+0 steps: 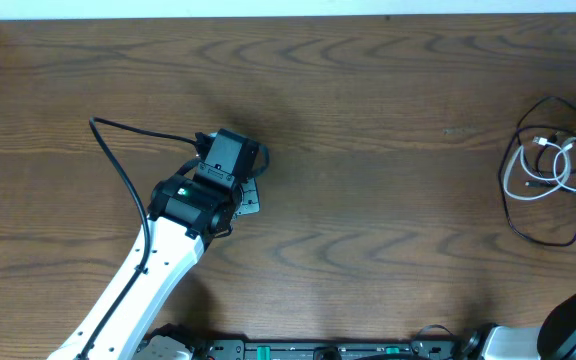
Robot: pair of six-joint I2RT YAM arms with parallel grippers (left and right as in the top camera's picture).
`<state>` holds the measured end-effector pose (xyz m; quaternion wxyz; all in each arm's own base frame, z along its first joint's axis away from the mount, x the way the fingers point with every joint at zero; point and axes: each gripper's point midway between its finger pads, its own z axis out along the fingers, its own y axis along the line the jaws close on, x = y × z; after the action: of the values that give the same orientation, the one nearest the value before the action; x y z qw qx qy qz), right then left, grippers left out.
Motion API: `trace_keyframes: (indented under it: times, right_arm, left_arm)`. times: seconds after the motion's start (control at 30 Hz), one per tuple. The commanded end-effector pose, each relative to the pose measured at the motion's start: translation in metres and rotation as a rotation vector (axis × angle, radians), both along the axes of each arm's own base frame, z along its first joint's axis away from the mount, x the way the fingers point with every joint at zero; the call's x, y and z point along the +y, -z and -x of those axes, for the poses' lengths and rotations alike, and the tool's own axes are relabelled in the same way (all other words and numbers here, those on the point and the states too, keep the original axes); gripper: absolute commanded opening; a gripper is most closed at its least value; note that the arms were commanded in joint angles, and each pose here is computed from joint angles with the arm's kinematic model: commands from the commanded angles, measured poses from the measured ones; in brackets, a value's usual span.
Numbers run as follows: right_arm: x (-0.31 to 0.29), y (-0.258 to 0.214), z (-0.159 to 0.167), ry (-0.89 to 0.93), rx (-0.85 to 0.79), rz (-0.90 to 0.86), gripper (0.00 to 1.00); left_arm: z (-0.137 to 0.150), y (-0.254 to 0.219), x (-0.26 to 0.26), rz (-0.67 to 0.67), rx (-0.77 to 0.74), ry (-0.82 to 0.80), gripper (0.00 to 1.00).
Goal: Untangle cables
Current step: 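Lower the white cable onto the cable pile and open the right gripper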
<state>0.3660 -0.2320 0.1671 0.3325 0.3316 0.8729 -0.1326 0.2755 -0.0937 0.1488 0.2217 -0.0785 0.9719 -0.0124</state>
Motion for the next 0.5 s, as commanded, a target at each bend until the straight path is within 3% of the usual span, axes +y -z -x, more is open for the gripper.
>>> trace_keyframes:
  times: [0.0, 0.47]
  right_arm:
    - [0.01, 0.006, -0.014, -0.048, -0.028, -0.074, 0.69]
    - [0.078, 0.054, -0.033, -0.266, -0.007, -0.405, 0.74]
  left_arm:
    - [0.001, 0.005, 0.005, -0.029, 0.009, -0.007, 0.36]
    - [0.001, 0.004, 0.005, -0.028, 0.007, -0.008, 0.36]
